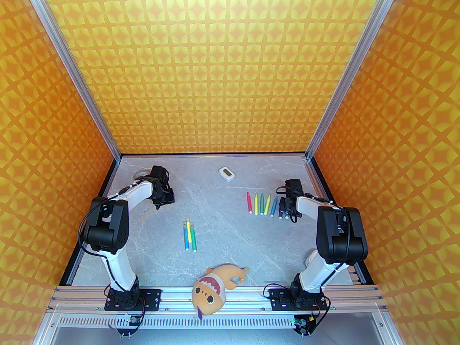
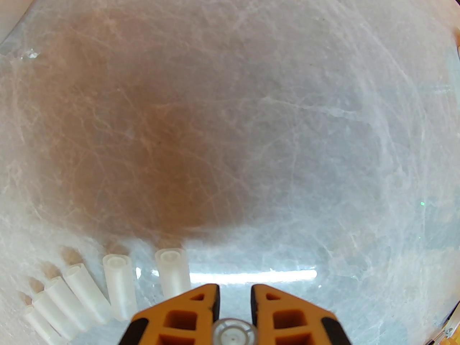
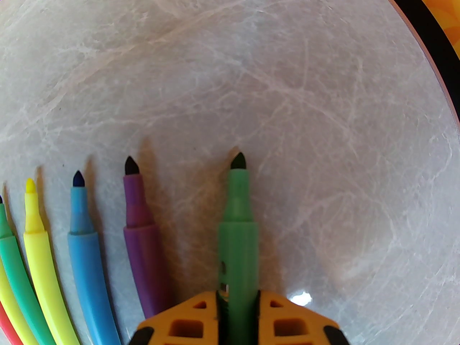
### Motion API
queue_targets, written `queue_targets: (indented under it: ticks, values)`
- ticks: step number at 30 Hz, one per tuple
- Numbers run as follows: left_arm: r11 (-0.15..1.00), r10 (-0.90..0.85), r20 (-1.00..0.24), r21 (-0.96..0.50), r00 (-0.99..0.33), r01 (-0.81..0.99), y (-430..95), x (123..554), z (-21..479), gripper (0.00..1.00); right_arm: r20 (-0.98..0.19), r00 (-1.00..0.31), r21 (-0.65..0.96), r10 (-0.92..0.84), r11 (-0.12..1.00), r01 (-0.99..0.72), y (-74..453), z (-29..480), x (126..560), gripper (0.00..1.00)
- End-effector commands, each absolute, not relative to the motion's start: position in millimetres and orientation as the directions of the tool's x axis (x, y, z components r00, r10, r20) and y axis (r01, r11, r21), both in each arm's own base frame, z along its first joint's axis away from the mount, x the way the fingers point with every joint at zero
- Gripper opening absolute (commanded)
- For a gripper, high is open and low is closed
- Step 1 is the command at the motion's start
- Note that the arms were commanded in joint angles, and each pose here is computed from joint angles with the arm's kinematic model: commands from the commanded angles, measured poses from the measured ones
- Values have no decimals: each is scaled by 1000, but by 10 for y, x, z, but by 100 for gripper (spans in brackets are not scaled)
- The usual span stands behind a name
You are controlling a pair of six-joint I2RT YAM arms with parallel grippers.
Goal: Open the pen caps
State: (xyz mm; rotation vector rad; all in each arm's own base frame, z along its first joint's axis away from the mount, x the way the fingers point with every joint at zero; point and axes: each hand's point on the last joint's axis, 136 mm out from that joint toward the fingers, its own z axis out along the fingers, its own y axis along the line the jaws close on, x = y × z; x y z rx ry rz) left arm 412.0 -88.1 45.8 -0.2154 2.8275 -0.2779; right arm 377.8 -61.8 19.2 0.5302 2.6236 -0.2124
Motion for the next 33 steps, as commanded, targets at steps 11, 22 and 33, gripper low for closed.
queue_targets:
  ticks: [11, 22, 33]
  values:
    - [978, -146, -269, -182, -952, -98, -879, 4172, 444, 0, -416, -850, -73, 323, 920, 385, -625, 147, 3728, 15]
    - [980, -133, -252, -175, -959, -90, -905, 4155, 387, 2, -413, -853, -70, 319, 923, 379, -610, 189, 3709, 22]
    - [982, -121, -231, -168, -965, -83, -932, 4093, 340, 3, -415, -853, -51, 316, 928, 369, -575, 227, 3706, 27]
